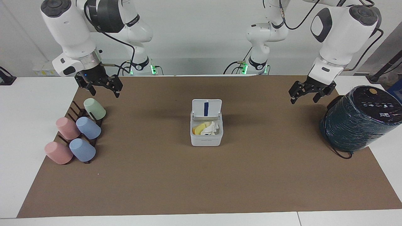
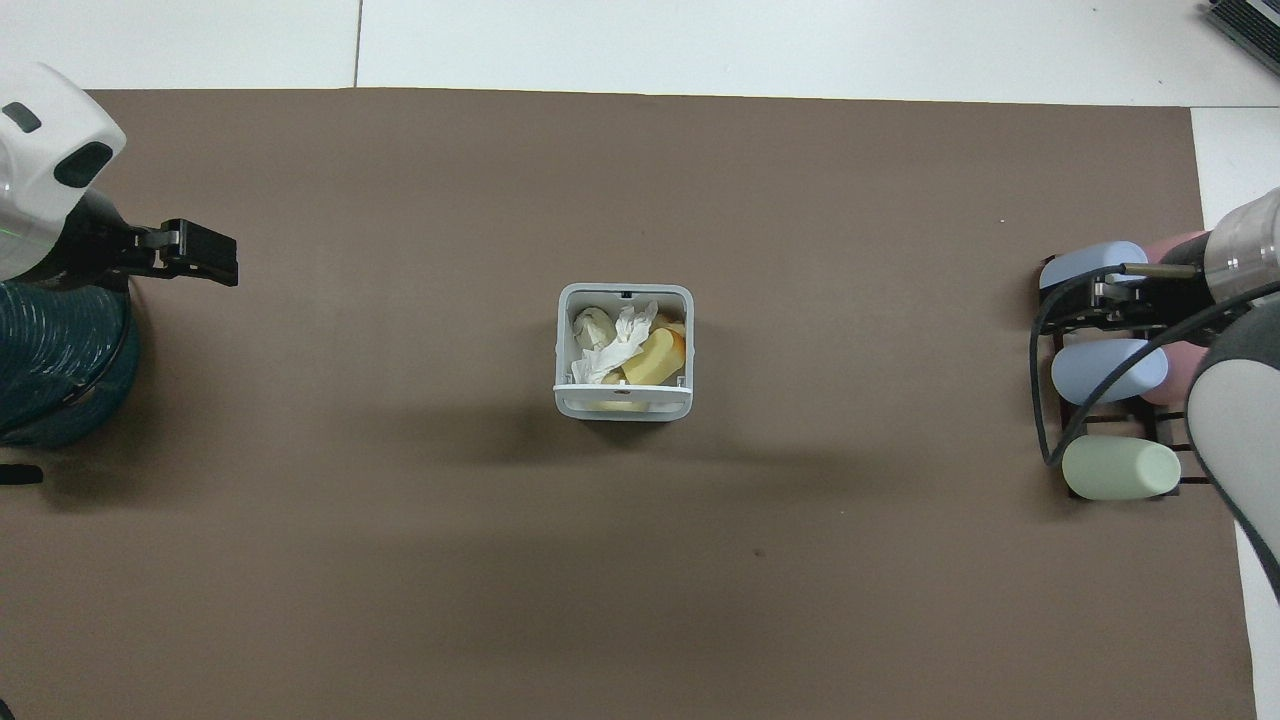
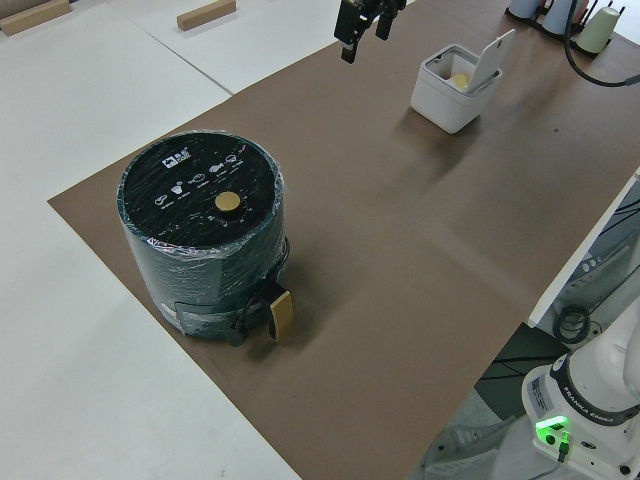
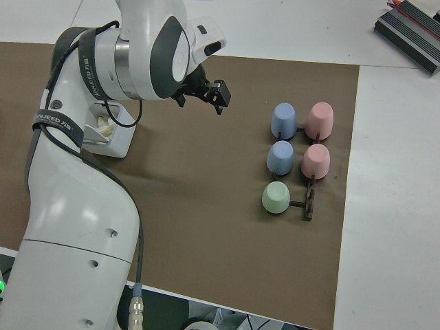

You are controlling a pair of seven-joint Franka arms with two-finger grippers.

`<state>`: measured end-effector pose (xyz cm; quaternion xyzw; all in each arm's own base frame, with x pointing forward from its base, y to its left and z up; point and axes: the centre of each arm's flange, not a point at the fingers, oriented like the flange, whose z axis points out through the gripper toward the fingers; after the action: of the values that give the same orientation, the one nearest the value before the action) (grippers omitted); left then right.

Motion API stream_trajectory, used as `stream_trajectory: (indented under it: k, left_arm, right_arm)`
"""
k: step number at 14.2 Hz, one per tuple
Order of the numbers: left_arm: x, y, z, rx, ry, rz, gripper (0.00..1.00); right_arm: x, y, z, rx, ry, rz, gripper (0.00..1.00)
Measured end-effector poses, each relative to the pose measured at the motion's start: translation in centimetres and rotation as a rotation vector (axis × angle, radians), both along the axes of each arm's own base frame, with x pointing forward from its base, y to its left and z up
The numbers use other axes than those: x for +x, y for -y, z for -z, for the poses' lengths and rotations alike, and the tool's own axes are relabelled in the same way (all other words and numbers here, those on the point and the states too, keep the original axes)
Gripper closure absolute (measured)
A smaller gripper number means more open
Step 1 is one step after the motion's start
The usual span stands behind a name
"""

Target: Close trash can lid

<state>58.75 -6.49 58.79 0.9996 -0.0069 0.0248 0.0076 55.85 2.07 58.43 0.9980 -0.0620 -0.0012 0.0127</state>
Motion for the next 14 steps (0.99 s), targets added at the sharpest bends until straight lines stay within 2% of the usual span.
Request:
stream_trajectory:
  k: [9, 12, 14]
  left_arm:
    - [-0.2, 1.6, 0.0, -0.002, 0.004, 0.027, 0.00]
    - [-0.9, 5.3, 0.4, -0.002, -0.004, 0.077, 0.00]
    - [-2.4, 9.3, 1.2, 0.000, -0.025, 0.063, 0.00]
  right_arm:
    - [0.0, 0.0, 0.0, 0.000, 0.000, 0.000, 0.00]
    - [0.0, 0.0, 0.0, 0.000, 0.000, 0.000, 0.00]
    - [0.0, 0.0, 0.0, 0.000, 0.000, 0.000, 0.00]
